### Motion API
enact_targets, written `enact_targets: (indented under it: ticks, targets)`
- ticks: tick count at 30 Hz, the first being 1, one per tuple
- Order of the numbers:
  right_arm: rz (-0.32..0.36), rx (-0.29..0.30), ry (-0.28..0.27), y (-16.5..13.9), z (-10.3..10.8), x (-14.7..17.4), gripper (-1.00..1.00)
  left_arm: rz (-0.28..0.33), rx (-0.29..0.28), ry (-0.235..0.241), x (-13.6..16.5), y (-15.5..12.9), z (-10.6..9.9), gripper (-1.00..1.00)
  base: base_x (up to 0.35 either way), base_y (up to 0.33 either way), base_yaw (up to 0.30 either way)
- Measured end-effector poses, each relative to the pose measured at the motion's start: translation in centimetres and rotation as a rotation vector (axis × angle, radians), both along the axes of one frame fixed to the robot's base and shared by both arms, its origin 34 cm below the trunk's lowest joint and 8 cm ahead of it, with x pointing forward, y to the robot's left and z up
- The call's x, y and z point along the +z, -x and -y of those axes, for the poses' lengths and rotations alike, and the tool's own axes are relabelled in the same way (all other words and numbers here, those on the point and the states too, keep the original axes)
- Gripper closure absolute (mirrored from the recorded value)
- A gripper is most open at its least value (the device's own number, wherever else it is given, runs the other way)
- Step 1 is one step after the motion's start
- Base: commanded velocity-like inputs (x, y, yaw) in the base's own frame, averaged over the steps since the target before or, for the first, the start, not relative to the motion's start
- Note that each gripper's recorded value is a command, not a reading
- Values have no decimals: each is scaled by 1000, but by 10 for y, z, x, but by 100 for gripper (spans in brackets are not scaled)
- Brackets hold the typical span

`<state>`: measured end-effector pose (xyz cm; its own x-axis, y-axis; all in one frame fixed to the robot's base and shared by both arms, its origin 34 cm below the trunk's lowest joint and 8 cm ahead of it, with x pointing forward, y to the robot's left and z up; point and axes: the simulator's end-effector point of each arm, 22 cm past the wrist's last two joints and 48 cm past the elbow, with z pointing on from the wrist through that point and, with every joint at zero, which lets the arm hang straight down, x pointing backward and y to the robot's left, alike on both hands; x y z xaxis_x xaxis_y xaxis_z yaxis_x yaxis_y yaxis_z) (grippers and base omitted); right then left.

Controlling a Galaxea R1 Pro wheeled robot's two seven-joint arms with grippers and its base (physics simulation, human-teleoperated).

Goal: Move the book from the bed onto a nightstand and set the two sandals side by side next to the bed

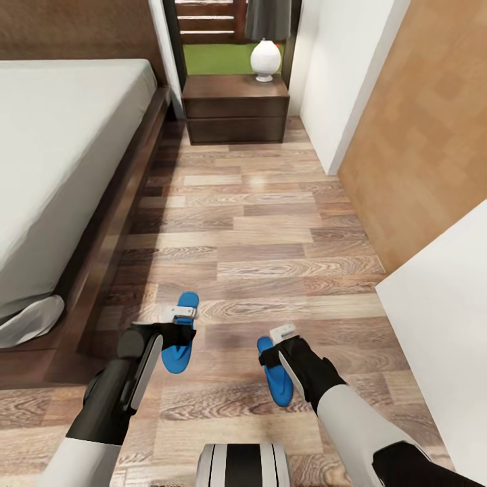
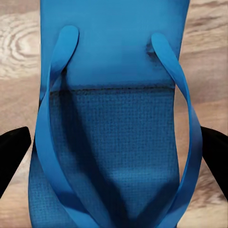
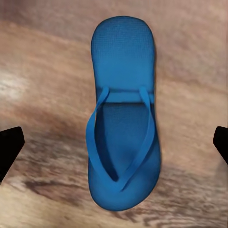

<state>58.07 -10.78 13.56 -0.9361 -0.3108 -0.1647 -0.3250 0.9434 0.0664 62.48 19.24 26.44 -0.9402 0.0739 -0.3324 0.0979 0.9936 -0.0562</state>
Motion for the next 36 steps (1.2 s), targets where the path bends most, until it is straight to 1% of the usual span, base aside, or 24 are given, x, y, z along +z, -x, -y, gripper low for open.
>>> enact_targets:
  ticks: [5, 17, 26, 31, 36]
  targets:
    - [-40, 3, 7, 14, 2, -15, -100, -20, -4, 0, -11, 5, 1, 100, 0, 0, 0]
    - [-56, 7, 14, 18, 4, -18, -100, -21, -10, 0, -12, 6, 3, 100, 0, 0, 0]
    - [-93, 7, 15, 32, 4, -36, -100, -56, -14, 0, -32, 15, 5, 100, 0, 0, 0]
    - [-91, 7, 15, 31, 4, -36, -100, -55, -15, 0, -32, 15, 5, 100, 0, 0, 0]
    - [-79, 6, 14, 24, 4, -34, -100, -52, -15, 0, -31, 14, 5, 100, 0, 0, 0]
